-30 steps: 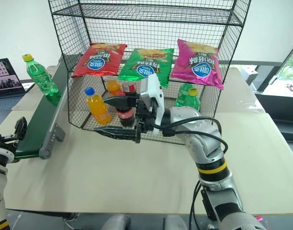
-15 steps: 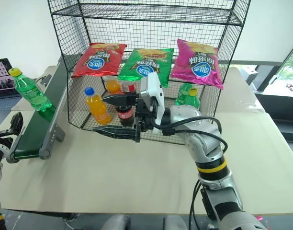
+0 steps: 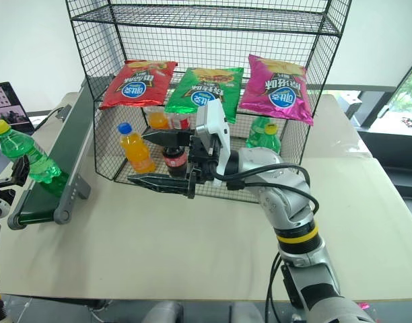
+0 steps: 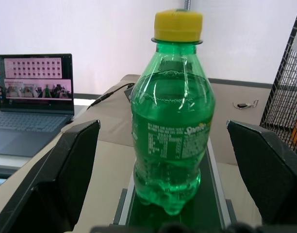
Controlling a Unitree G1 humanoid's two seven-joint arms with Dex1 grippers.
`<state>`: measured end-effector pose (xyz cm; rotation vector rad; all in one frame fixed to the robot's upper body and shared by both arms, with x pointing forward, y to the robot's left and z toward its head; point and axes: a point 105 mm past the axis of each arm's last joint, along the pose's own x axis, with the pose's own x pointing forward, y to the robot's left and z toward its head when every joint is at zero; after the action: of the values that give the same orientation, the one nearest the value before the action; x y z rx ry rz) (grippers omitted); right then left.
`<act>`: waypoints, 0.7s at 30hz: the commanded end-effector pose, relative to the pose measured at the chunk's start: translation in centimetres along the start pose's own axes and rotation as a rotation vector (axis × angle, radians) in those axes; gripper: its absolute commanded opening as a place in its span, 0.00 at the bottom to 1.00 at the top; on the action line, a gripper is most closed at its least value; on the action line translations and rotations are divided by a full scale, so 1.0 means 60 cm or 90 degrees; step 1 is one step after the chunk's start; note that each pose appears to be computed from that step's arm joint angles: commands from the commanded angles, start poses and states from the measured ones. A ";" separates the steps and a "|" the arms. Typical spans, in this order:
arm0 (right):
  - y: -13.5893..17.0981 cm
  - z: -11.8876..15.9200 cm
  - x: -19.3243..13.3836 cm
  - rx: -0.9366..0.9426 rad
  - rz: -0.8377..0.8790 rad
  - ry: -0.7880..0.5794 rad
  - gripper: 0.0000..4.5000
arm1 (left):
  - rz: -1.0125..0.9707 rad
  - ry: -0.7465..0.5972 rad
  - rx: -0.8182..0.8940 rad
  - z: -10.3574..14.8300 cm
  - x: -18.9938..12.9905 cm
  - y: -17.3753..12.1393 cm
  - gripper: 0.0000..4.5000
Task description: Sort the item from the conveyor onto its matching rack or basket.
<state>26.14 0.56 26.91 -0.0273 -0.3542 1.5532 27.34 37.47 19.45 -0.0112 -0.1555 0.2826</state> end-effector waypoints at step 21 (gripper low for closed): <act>-0.001 0.000 -0.012 -0.015 -0.024 0.019 1.00 | -0.082 -0.030 0.004 0.042 -0.013 -0.024 0.69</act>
<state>26.44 0.22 26.51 -0.0484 -0.3214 1.5212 26.76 37.14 18.89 -0.0058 -0.1283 0.2282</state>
